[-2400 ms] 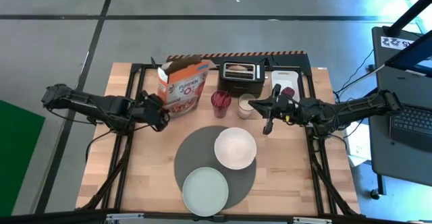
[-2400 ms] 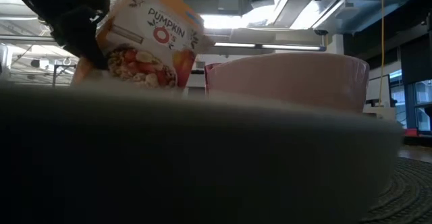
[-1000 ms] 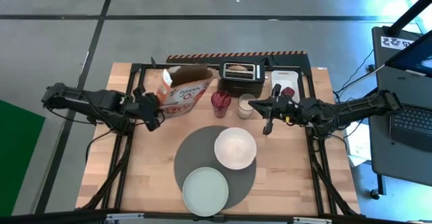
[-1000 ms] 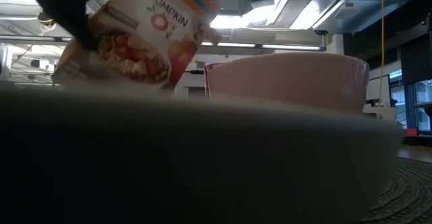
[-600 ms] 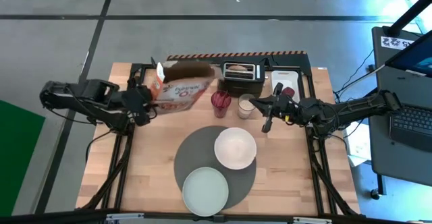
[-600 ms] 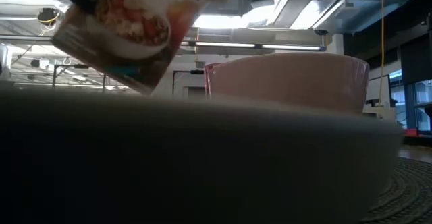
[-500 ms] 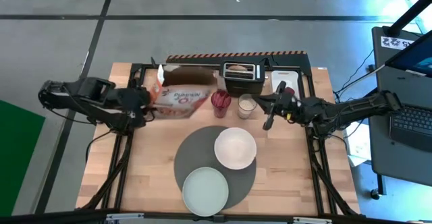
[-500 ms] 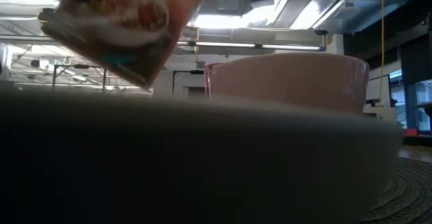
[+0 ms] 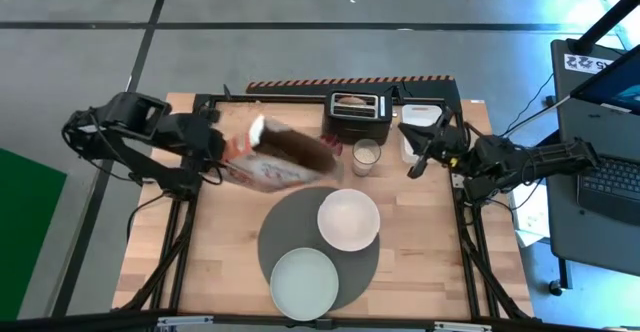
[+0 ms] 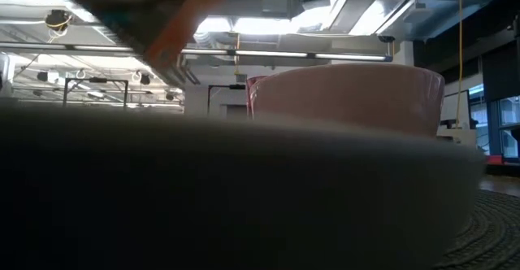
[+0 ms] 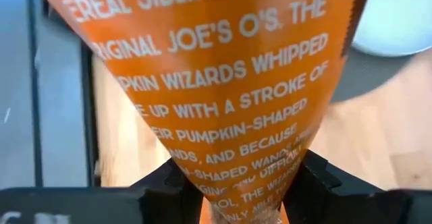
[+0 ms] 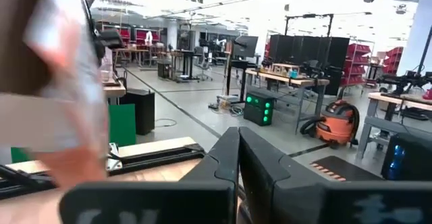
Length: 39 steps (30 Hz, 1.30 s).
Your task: Arrange a breakfast setting
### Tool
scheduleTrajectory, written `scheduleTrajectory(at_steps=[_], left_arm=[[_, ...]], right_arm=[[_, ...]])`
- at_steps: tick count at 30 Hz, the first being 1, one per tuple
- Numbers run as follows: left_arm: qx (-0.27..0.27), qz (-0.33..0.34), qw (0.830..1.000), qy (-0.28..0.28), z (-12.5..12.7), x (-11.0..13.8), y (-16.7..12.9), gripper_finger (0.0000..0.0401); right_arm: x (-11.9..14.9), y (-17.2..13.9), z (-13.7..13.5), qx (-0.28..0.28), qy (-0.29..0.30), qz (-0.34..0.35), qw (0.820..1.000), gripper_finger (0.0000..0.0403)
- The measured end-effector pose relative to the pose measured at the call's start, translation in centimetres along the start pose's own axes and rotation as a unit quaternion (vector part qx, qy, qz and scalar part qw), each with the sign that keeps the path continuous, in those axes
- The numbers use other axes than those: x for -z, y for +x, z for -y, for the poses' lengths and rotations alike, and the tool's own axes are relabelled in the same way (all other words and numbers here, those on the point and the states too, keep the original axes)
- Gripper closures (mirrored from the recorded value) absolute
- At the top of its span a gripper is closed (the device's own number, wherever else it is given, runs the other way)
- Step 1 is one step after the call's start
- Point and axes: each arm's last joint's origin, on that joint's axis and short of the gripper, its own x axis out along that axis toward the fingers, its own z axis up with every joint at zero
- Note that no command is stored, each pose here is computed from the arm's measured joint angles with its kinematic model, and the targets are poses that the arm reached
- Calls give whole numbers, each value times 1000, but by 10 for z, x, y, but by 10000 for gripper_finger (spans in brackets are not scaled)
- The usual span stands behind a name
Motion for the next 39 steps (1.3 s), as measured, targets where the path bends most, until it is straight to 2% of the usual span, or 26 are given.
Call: scheduleTrajectory(at_steps=[5,9,16,26,34,39], left_arm=[[16,1,997,70,3,-32,7,261],[-29,-15,992,120,8,-48,18,262],[-83,-49,974,206,18,-59,32,264],[-92,-78,970,210,25,-66,50,266],[-143,-147,954,219,27,-55,79,267],[-138,-188,947,221,33,-45,101,267]], right_arm=[[3,0,0,-2,-1,-15,1000,388],[5,-1,-1,-6,-1,-22,1000,388],[10,-1,-2,-12,-6,-42,999,388],[13,-1,-2,-14,-16,-55,998,388],[13,-1,-2,-14,-17,-56,998,388],[13,-1,-3,-28,-16,-55,998,388]])
